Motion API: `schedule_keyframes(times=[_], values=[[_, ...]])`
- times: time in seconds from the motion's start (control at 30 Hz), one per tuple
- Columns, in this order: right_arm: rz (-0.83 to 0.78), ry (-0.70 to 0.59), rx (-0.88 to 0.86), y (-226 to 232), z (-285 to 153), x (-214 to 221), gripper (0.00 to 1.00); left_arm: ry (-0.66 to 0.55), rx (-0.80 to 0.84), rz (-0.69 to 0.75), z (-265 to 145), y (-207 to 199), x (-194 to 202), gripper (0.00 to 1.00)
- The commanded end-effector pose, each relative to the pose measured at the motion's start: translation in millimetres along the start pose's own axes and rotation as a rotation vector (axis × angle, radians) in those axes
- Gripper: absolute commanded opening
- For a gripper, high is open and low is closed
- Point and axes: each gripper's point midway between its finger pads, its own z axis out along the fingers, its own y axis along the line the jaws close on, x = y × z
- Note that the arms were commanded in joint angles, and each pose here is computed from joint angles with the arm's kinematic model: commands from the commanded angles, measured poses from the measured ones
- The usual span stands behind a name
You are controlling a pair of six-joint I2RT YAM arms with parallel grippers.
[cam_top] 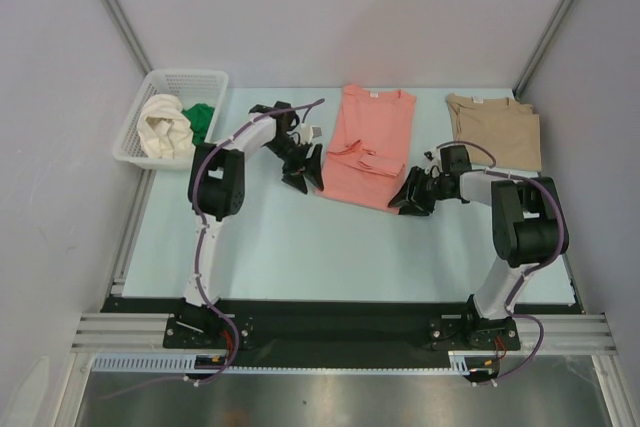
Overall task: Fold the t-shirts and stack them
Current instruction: Fold the tshirt
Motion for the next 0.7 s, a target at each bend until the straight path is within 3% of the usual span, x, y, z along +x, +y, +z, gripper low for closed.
schedule_keyframes(times=[0.0,0.23,0.4,0.5,0.53,0.57,0.6,0.67], values=[[-0.005,-0.001,0.005,1,6,-5,0.49,-0.005,0.016,0.027,16,-6,-10,0.69],[0.007,0.012,0.021,-3,8,-3,0.47,0.011,0.025,0.013,25,-6,-8,0.61],[0.003,0.026,0.044,-6,9,-2,0.4,-0.009,0.03,0.009,26,-7,-17,0.45],[0.0,0.03,0.032,-5,10,0,0.25,-0.018,0.036,0.01,28,-8,-21,0.3],[-0.003,0.035,0.023,-4,10,2,0.14,-0.022,0.038,0.016,27,-9,-22,0.22],[-0.01,0.031,0.014,-2,9,1,0.08,-0.022,0.041,0.021,27,-10,-22,0.08],[-0.021,0.028,0.004,3,8,0,0.04,-0.028,0.046,0.025,23,-14,-22,0.02],[-0.034,0.023,-0.019,10,4,-1,0.0,-0.033,0.053,0.033,18,-19,-21,0.0]])
